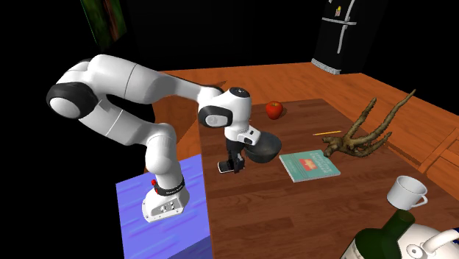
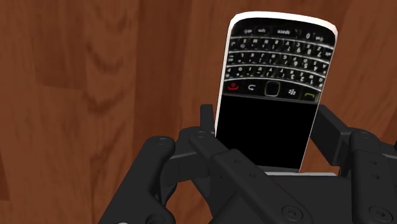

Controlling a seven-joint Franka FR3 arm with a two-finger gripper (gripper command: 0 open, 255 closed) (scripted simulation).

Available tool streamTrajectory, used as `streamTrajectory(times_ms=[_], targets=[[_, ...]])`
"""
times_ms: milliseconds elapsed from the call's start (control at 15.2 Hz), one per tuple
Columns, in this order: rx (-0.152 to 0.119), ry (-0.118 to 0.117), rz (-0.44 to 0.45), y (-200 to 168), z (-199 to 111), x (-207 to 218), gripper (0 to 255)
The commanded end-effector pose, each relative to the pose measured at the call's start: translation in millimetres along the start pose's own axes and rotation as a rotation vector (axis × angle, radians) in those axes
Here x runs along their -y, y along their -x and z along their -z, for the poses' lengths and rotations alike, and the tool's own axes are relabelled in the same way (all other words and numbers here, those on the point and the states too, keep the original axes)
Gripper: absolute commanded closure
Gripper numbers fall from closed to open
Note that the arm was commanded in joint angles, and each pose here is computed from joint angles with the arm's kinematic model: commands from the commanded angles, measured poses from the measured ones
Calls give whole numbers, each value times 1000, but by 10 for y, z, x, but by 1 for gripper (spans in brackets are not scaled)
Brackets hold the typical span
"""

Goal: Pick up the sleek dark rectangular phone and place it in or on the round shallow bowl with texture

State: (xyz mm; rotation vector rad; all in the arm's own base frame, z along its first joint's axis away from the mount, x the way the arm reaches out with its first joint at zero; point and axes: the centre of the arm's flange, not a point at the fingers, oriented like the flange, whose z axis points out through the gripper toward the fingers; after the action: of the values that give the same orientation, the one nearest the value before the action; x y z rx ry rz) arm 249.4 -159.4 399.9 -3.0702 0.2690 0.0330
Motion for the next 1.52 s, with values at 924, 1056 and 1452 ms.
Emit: streamTrajectory(times_ms=[924, 1056, 1452], targets=[[1, 0, 0, 20, 836, 52, 255], [1, 0, 0, 23, 942, 58, 255], [1, 0, 0, -461, 1052, 268, 255]])
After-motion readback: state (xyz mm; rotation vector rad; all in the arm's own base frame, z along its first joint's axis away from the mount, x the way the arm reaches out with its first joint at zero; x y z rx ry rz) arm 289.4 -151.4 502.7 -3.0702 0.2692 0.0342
